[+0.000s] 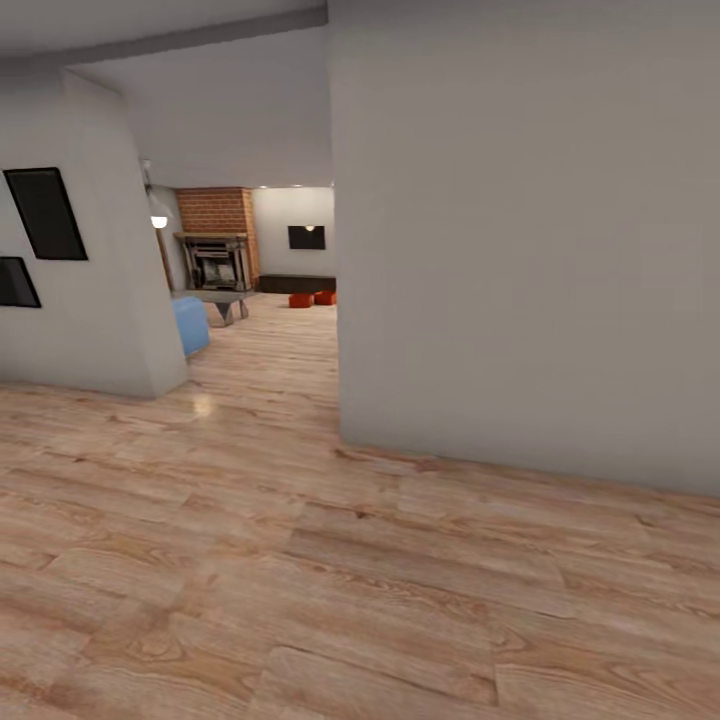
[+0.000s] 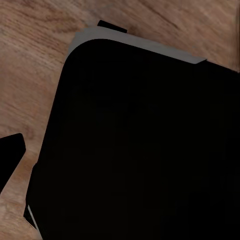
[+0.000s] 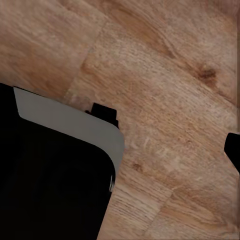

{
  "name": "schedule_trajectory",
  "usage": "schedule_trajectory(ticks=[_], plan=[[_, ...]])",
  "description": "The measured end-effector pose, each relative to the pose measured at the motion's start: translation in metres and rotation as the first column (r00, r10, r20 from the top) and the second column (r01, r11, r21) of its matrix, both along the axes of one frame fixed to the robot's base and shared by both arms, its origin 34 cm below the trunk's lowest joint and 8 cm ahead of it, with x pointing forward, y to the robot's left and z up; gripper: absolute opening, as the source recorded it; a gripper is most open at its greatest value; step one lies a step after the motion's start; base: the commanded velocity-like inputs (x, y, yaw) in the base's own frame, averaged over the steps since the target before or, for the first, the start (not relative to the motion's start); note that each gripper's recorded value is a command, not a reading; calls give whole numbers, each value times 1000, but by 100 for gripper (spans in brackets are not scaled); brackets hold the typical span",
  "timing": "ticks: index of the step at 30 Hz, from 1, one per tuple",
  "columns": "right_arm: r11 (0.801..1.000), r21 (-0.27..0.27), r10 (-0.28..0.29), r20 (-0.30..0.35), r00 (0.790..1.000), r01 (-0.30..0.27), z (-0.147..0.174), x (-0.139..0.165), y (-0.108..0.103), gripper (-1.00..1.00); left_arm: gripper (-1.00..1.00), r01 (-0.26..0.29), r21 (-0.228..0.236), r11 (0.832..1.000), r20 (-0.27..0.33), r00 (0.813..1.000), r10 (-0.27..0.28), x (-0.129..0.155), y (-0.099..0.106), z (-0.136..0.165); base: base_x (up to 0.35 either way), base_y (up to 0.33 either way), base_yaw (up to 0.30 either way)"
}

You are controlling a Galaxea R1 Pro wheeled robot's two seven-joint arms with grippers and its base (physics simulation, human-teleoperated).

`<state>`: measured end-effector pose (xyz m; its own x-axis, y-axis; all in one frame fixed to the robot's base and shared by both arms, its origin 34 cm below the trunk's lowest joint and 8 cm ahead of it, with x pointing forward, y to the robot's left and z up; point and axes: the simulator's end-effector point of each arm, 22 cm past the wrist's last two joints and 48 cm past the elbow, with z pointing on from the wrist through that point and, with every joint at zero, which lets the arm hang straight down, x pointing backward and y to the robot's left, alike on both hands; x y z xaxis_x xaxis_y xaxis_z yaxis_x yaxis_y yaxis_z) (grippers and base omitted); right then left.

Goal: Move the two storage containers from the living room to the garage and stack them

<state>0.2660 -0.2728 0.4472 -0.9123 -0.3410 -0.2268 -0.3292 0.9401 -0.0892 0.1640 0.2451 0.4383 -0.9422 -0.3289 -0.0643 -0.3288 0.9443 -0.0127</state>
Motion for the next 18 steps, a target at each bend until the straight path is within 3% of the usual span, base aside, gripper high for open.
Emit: schedule_trajectory(ticks=[18], plan=[[1000, 1, 2, 0, 1000, -2, 0, 0, 1, 100, 100, 0, 0, 1000, 0, 1000, 0, 0, 0, 0, 322, 0, 5]])
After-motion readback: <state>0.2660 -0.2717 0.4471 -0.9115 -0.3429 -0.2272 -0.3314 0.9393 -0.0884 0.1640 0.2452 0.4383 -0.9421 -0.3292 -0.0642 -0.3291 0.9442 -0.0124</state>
